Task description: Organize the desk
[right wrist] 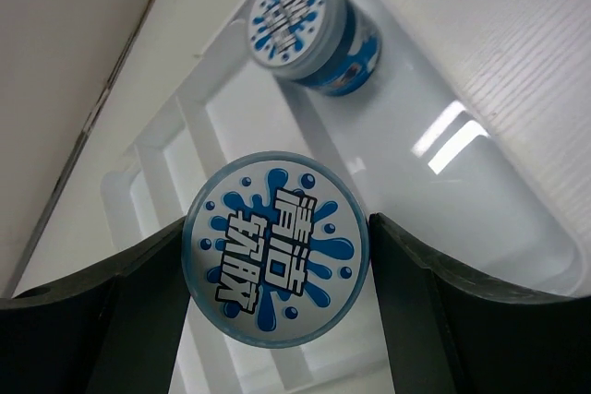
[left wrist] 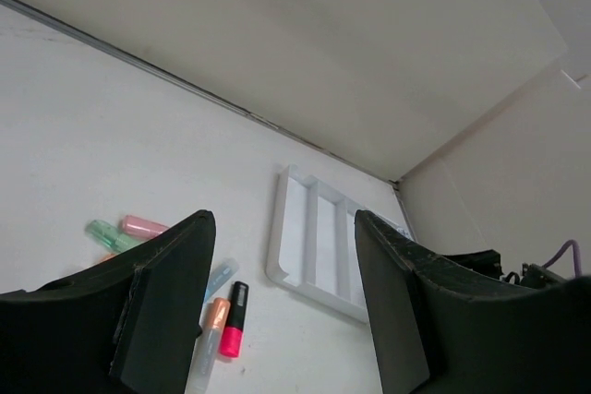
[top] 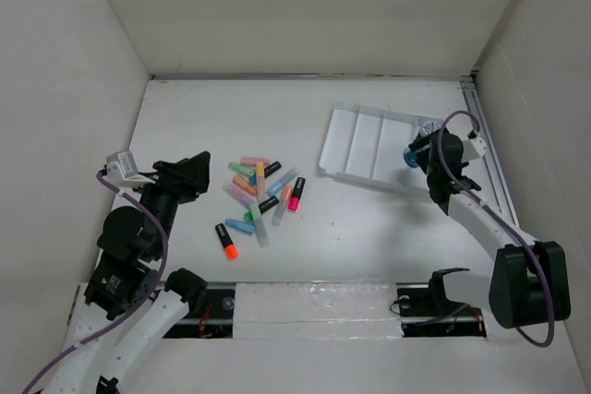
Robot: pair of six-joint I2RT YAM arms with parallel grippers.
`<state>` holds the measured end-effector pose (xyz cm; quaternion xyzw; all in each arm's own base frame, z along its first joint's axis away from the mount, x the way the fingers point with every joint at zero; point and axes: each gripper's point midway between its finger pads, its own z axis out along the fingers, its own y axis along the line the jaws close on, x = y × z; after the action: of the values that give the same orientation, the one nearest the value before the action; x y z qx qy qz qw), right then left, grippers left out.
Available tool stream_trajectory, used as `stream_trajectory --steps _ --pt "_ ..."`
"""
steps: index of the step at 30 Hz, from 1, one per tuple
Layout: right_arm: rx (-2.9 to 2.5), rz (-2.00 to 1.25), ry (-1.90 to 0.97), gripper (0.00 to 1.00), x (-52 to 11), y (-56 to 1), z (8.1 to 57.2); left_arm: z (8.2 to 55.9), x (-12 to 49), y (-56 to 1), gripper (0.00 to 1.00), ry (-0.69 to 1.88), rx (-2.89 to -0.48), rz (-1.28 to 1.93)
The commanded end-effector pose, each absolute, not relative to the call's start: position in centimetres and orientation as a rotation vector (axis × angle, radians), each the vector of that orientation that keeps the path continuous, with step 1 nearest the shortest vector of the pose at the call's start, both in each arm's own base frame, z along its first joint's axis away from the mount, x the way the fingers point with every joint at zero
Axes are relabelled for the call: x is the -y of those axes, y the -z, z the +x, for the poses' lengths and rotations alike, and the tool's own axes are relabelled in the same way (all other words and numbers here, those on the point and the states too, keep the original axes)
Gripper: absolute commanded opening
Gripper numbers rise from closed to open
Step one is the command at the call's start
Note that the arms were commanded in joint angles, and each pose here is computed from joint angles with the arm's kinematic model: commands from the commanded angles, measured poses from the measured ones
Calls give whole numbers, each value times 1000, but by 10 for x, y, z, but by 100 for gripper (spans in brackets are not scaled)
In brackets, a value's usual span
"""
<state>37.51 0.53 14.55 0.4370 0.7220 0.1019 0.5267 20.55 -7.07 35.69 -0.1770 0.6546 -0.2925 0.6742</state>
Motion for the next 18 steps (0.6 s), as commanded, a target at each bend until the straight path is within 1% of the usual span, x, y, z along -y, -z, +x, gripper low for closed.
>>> stream_trajectory --steps 1,2,4,8,13,15,16,17,18 --pt "-1651 1156 -265 56 16 -155 378 203 71 -375 58 684 -1416 -379" --pt "-1654 1176 -253 54 22 -154 378 203 72 -375 58 685 -1418 -378" --pt "-1649 1209 -228 53 36 -154 382 203 72 -376 58 685 -1416 -378" --pt "-1738 1241 -159 53 45 -134 383 203 72 -376 58 689 -1414 -376" --pt "-1813 1265 -61 54 52 -122 389 203 73 -376 58 688 -1416 -373" --pt "-1832 1263 -40 58 53 -118 391 203 73 -376 58 689 -1417 -372" --pt "-1836 1251 -39 63 50 -119 392 202 72 -377 58 689 -1415 -373" --pt "-1836 1250 -36 76 50 -119 391 203 72 -376 58 685 -1417 -376" --pt "-1833 1234 -42 78 47 -123 392 203 72 -375 58 685 -1418 -376"
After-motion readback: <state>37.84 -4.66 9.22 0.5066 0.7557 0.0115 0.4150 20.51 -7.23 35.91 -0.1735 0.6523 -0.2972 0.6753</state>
